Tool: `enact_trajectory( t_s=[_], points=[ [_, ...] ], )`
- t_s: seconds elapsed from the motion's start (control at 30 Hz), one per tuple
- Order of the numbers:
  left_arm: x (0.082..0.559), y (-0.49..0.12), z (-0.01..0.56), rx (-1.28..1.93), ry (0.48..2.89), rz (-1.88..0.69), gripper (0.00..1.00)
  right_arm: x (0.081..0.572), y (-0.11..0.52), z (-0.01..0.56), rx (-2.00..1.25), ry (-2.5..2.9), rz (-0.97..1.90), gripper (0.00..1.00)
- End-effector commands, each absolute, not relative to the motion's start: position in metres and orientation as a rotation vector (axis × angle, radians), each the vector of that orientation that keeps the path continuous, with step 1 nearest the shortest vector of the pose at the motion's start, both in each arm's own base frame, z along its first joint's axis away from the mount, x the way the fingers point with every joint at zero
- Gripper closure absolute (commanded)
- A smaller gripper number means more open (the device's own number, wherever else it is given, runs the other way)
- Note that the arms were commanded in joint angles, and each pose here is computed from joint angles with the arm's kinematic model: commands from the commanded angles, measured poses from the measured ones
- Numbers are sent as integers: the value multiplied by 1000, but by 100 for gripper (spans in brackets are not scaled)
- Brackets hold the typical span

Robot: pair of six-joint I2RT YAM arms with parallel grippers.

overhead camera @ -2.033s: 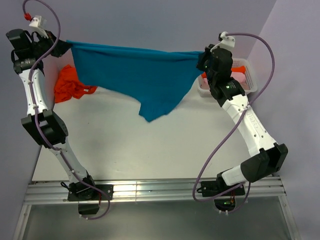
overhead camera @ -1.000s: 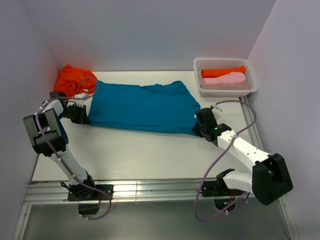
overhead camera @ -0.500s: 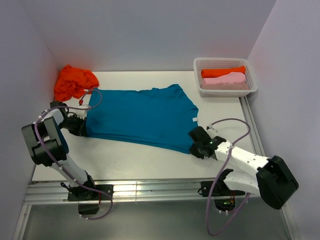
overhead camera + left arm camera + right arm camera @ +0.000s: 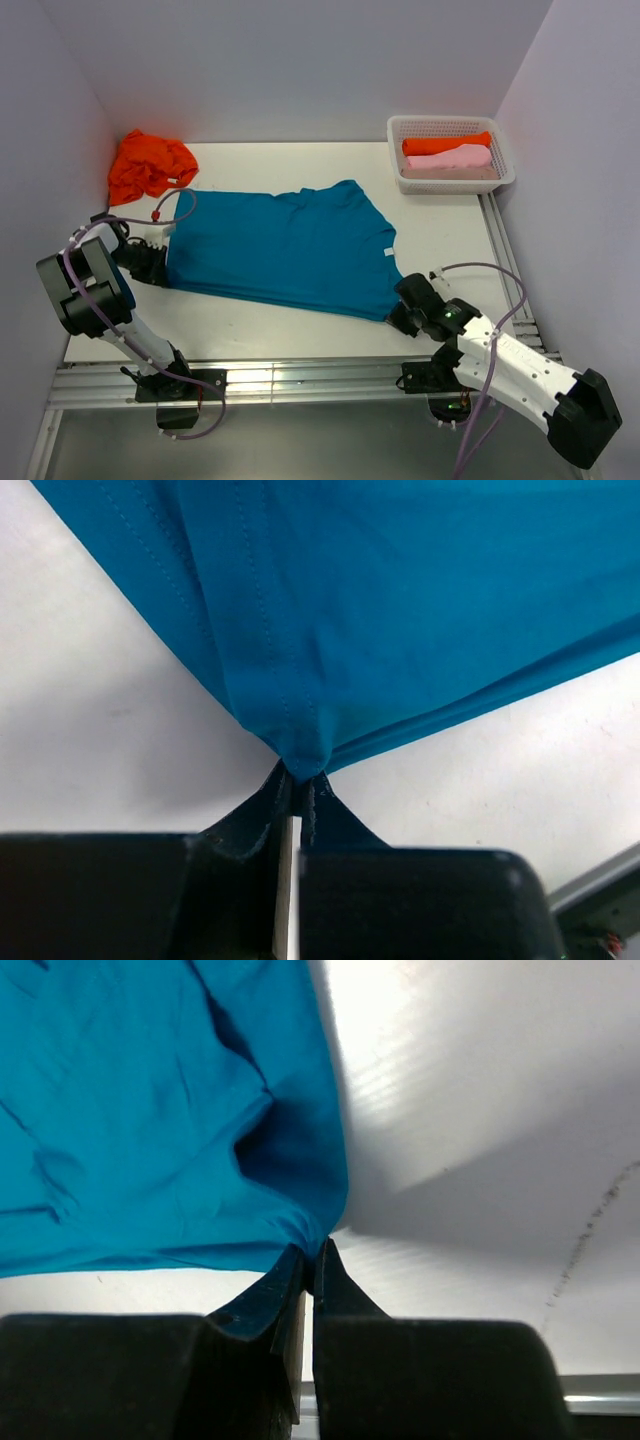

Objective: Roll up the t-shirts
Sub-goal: Fold the tshirt

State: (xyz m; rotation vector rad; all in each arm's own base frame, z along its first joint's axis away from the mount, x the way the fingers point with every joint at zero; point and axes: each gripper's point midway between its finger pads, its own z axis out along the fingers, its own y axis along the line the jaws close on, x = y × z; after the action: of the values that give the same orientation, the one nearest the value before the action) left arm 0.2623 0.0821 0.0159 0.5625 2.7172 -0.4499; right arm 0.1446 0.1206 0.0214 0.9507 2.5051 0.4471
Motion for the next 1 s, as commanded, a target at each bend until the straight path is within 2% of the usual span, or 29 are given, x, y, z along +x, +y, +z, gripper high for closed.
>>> enact_trajectory(
  t_s=[0.0,0.1,0.2,0.3,0.53,0.67,0.8,0.97],
  points=[
    [240,92,15,618,2785,-421,91,129,107,10,973,2538,375,95],
    [244,92,23,621,2768,-436,68,130,108,13,965,2528,395,72],
    [252,93,39,618,2739,-475,55,131,109,20,948,2513,418,59],
    [262,99,61,612,2702,-490,49,136,109,36,927,2471,452,54],
    [281,113,93,592,2673,-488,46,159,117,84,859,2342,557,53],
    [303,114,110,604,2627,-485,44,194,131,124,766,2255,572,51],
    [330,111,111,701,2598,-359,43,225,137,114,671,2323,388,51],
    [362,90,106,808,2554,-305,42,266,145,102,631,2321,416,53]
  ],
)
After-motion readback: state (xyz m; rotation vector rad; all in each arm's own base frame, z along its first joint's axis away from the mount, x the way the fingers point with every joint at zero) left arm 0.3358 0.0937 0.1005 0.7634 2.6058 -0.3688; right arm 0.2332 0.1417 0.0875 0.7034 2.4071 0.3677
